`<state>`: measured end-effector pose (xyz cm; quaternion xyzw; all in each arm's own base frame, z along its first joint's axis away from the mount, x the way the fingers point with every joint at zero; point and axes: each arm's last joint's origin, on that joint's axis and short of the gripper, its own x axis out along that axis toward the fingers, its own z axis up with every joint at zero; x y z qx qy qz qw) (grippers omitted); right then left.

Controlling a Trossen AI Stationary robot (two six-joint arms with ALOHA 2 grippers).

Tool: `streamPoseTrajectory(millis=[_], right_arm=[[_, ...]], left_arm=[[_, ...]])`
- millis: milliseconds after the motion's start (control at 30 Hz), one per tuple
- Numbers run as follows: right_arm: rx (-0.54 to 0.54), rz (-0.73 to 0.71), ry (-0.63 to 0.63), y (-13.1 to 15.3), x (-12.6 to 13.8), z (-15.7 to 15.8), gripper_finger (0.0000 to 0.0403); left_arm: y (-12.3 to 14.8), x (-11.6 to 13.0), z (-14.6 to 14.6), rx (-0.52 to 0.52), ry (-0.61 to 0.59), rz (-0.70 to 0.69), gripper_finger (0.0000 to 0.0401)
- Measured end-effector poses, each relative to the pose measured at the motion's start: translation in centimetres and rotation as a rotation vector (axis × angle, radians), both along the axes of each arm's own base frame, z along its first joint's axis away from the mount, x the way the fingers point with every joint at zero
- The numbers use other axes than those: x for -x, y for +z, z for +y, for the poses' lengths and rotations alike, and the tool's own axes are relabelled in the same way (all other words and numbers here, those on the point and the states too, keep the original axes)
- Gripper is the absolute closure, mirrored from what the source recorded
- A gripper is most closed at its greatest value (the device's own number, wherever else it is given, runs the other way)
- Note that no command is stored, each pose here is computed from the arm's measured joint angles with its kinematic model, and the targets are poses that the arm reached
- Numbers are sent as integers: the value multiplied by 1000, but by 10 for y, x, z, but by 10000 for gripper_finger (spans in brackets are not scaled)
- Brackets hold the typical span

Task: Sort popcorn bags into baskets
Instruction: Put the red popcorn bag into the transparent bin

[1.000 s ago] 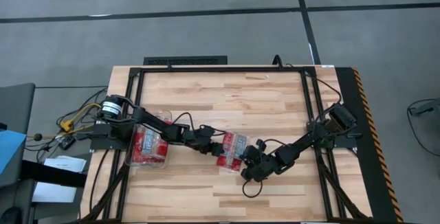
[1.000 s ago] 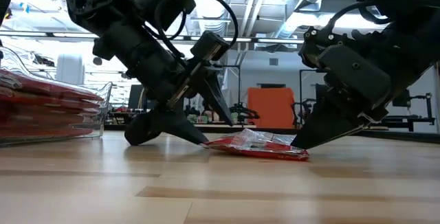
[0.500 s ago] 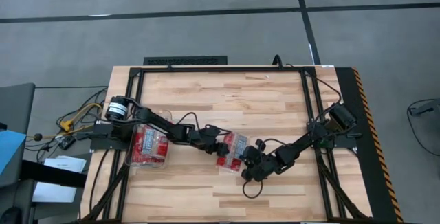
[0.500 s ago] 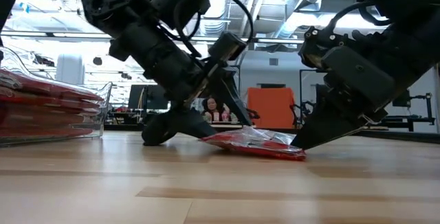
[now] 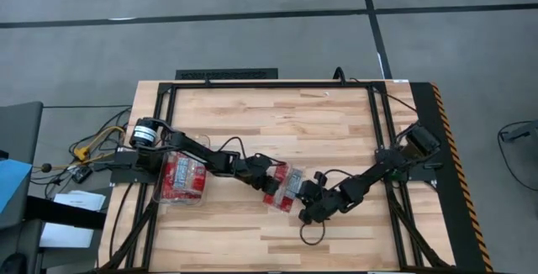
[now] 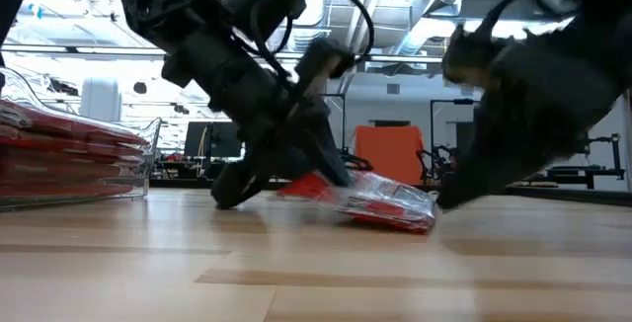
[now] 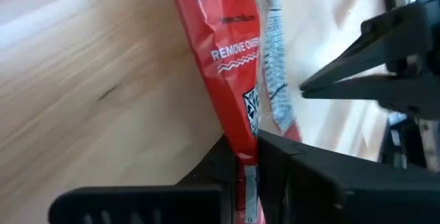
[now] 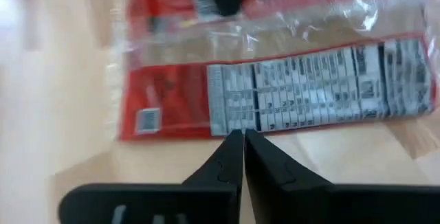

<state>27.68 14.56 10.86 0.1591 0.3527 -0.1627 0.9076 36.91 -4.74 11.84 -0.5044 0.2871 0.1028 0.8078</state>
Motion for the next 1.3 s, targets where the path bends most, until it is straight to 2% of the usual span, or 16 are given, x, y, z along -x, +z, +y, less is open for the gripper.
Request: streamPoseTrajectory(millis=[100,200,267,467,633,767,900,1000,1100,1300], right_arm=[[-7,-34,20,22,4,-1,367],[21,-64,34,46,13,-3,380],[22,-92,54,63,20,-3,387],[91,-142,15,94,40,-11,385],[141,-148,-30,97,42,-18,366],[153,-132,-44,91,36,-20,370],[144,-135,-46,88,33,-20,383],[141,-137,-43,88,32,-20,388],[145,-140,-42,90,33,-20,384],[137,-141,-44,89,33,-20,367]], left_arm=[[16,3,2,-2,-49,-26,394],[50,12,5,16,-95,-59,395],[71,26,6,-15,-119,-31,395],[144,92,13,-127,-62,8,396],[187,165,6,-115,89,12,396],[196,222,1,-77,211,65,396],[199,258,-4,-10,253,59,396],[197,275,-5,-14,249,80,396],[190,286,-6,-17,240,172,396],[167,294,-13,-15,219,257,397]])
